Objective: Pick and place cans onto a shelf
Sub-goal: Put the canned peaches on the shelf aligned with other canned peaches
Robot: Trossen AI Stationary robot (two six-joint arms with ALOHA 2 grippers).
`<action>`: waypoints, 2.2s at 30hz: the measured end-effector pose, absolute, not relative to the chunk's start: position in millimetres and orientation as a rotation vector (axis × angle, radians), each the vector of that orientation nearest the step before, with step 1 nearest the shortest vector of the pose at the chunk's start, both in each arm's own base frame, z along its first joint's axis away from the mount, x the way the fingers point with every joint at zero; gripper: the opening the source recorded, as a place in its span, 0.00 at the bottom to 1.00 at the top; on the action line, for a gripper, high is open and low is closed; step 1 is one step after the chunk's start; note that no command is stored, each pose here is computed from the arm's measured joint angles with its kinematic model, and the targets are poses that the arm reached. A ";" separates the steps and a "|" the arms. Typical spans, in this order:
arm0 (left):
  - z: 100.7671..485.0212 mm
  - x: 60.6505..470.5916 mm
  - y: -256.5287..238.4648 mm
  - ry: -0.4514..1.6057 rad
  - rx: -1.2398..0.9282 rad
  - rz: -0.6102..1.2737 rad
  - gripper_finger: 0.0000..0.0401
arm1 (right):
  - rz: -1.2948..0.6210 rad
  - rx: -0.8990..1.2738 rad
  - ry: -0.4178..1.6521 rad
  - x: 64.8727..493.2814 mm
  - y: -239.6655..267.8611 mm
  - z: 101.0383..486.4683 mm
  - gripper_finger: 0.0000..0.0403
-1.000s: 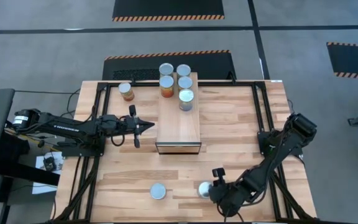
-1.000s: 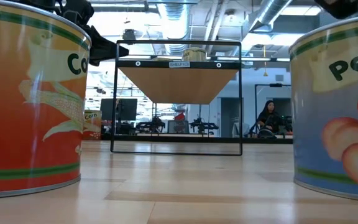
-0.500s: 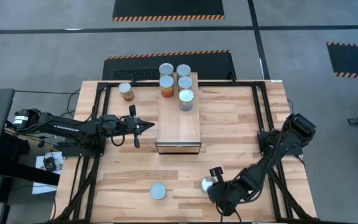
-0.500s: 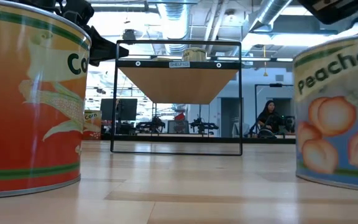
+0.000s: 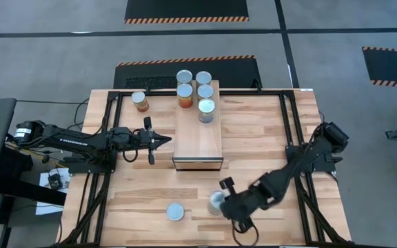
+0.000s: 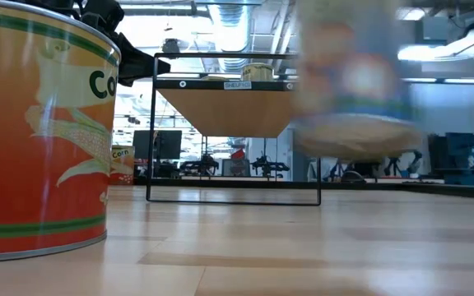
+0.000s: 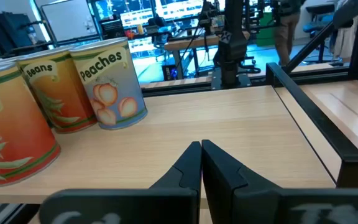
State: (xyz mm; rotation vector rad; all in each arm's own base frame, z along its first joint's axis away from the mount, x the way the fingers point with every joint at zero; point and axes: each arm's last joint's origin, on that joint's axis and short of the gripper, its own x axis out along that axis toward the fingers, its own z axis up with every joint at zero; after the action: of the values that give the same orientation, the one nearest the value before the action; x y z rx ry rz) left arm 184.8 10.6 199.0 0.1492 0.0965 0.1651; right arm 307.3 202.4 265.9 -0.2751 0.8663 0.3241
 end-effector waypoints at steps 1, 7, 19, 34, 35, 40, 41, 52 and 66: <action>199.0 184.8 10.6 0.096 0.149 0.165 0.00 | 0.323 -0.286 0.839 314.0 198.4 266.9 0.01; 199.0 184.9 10.6 0.097 0.149 0.165 0.00 | 0.308 -0.326 0.740 347.6 175.2 259.9 0.02; 198.2 184.8 10.6 0.105 0.150 0.164 0.00 | 0.278 -0.387 0.809 393.1 169.0 225.0 0.02; 197.2 184.8 10.6 0.118 0.150 0.164 0.00 | 0.251 -0.405 0.790 418.6 155.7 222.9 0.04; 197.5 184.8 10.6 0.115 0.150 0.164 0.00 | 0.246 -0.401 0.795 419.1 153.6 222.7 0.05; 197.3 184.8 10.7 0.116 0.150 0.164 0.00 | 0.244 -0.397 0.788 419.9 153.0 223.1 0.14; 197.4 184.8 10.7 0.116 0.150 0.164 0.00 | 0.245 -0.397 0.787 419.8 153.3 223.1 0.16; 197.2 184.7 10.7 0.118 0.150 0.165 0.00 | 0.254 -0.417 0.820 387.4 169.3 269.6 0.29; 196.6 184.7 10.4 0.124 0.150 0.163 0.00 | 0.182 -0.364 0.618 287.4 162.2 253.4 0.03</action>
State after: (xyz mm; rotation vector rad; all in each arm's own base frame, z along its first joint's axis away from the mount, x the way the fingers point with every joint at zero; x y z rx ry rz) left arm 184.7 10.4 196.6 0.1498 0.1241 0.1631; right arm 287.4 162.2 253.4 -0.3637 0.6180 0.1824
